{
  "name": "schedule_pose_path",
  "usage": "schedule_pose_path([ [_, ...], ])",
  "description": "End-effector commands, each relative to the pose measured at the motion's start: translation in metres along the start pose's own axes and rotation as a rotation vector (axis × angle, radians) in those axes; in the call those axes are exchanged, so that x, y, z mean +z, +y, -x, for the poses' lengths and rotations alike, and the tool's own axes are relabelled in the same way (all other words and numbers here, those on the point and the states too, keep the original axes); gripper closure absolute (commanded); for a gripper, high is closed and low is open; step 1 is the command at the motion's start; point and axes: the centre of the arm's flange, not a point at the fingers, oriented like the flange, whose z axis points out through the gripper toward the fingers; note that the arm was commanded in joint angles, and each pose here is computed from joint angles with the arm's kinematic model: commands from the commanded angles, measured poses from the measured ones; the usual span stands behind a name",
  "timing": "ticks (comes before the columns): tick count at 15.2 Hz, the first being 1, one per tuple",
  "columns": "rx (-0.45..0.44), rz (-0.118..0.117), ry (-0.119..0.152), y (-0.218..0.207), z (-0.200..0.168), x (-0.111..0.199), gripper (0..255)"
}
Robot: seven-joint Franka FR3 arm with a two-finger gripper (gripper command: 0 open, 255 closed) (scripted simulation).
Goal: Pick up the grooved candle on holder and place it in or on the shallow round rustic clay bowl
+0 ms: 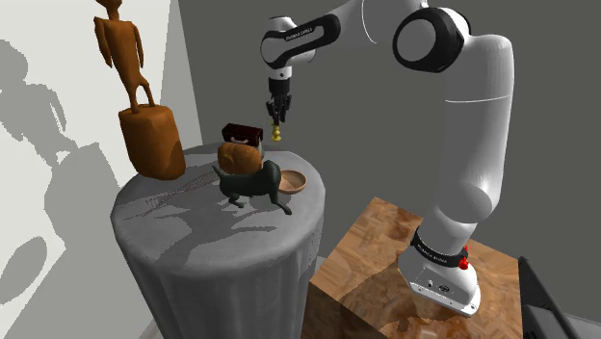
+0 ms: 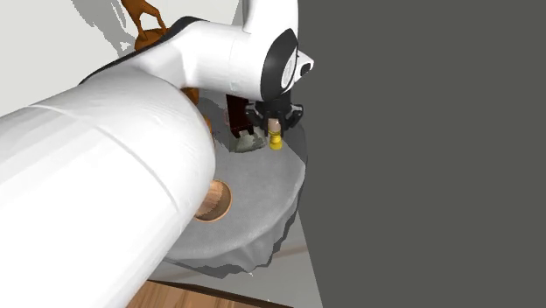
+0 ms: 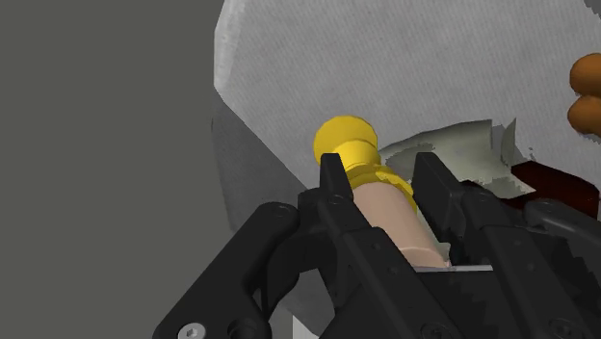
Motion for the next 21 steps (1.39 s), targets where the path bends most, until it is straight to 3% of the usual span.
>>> schedule_pose_path([
  [1,0.0,0.0,0.0,-0.001,-0.001,-0.011,255],
  [7,0.0,0.0,0.0,0.0,0.0,-0.039,255],
  [21,0.0,0.0,0.0,-0.128,0.131,-0.062,255],
])
